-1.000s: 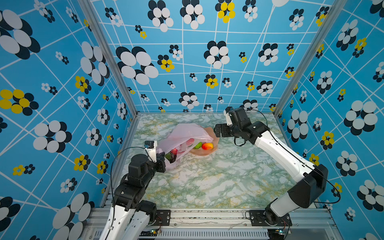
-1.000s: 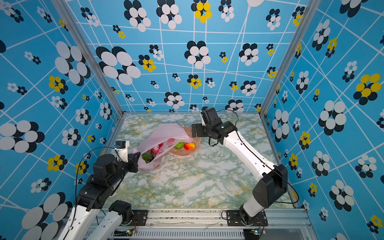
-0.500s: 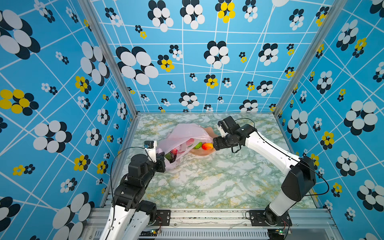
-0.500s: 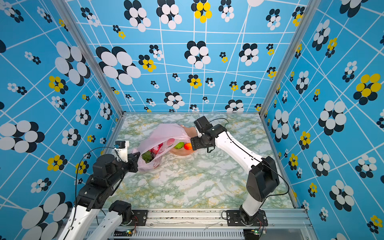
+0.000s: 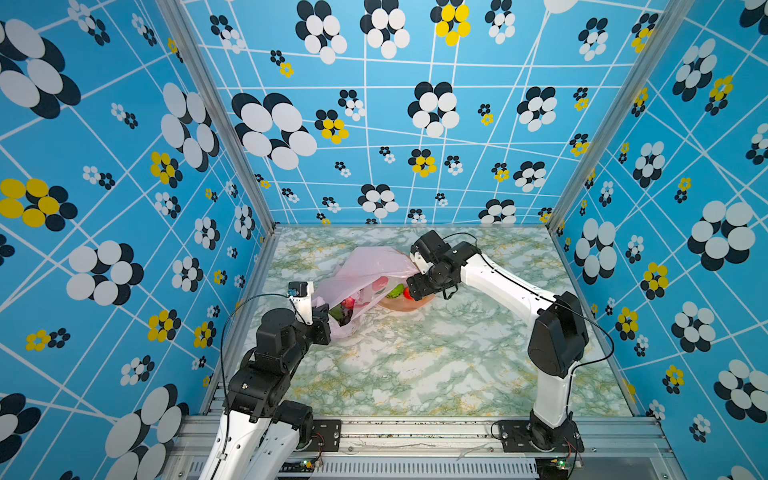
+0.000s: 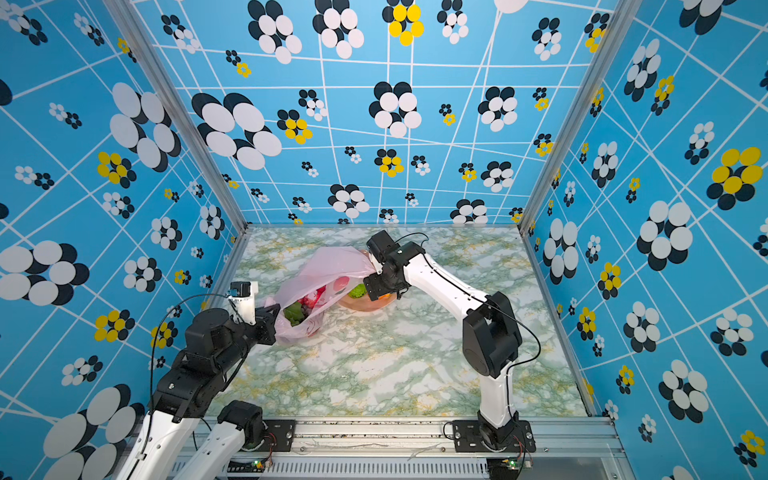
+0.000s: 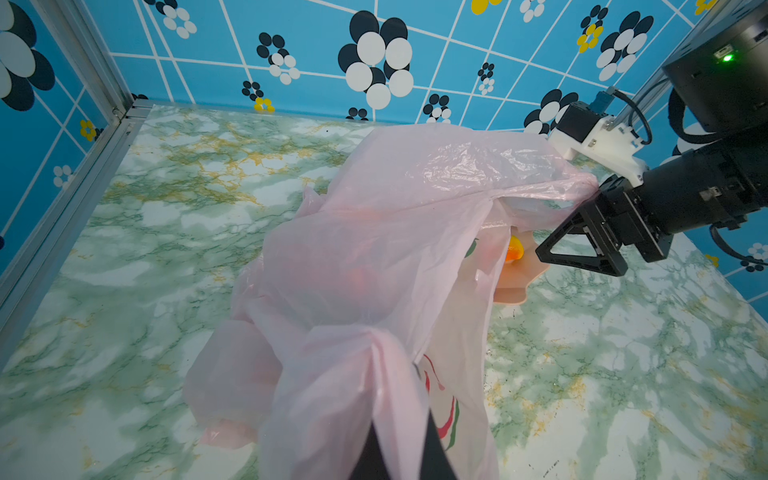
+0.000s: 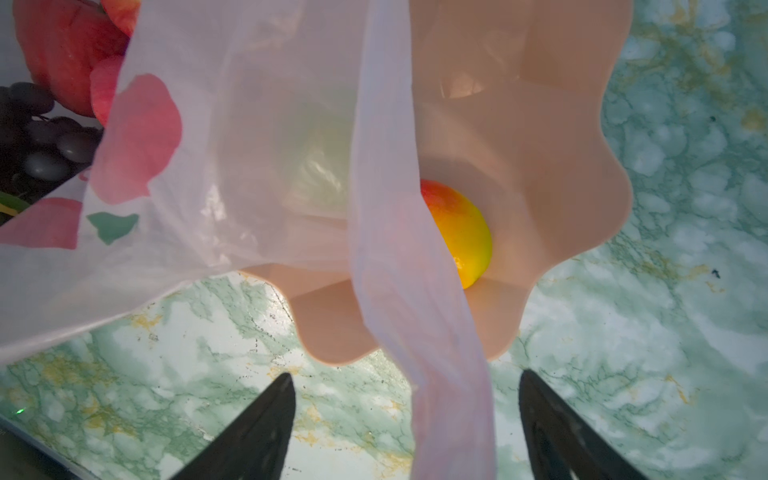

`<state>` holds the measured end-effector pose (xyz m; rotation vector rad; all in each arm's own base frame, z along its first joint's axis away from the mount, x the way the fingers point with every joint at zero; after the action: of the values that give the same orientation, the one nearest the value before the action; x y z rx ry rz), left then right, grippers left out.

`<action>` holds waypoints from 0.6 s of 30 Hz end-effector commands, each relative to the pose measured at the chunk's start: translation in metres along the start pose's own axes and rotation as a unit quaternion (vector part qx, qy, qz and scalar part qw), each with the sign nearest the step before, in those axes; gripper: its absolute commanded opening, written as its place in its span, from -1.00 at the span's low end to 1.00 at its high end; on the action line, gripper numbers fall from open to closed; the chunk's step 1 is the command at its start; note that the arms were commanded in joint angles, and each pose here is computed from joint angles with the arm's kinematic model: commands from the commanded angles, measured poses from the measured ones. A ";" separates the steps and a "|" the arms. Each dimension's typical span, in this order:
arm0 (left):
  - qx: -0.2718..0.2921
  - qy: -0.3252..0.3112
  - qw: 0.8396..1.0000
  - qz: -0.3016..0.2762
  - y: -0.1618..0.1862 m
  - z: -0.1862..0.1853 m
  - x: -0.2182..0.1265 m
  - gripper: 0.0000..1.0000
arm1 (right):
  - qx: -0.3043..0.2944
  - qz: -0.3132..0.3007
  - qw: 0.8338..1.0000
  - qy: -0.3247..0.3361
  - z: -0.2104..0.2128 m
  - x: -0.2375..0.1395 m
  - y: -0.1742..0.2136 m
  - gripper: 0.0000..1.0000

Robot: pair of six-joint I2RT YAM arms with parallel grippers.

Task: Place the fruits into the plastic bag
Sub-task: 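Lower the open right gripper into the bowl beside the mango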

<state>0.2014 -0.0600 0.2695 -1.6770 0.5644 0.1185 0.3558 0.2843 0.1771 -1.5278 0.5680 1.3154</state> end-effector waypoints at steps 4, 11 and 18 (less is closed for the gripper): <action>0.006 0.001 1.000 0.005 0.003 0.001 0.002 -1.00 | -0.022 0.049 0.998 -0.010 0.005 0.017 0.005 0.68; 0.005 0.002 1.000 0.004 0.003 0.002 0.002 -1.00 | -0.043 0.073 0.996 0.004 0.001 0.034 0.006 0.71; 0.004 0.001 1.000 0.003 0.003 0.002 0.002 -1.00 | -0.069 0.093 0.993 0.015 -0.001 0.055 0.004 0.74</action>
<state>0.2019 -0.0591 0.2692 -1.6806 0.5644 0.1215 0.3676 0.2966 0.1363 -1.5955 0.6334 1.4637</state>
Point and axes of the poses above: each gripper's point midway between its finger pads, its own x axis out along the fingers, its own z axis along the line the jaws close on, y = z × x, the point moved 4 cm from there along -x, back along the fingers, and after that the axes turned 3 degrees about x, right-handed, at the moved point
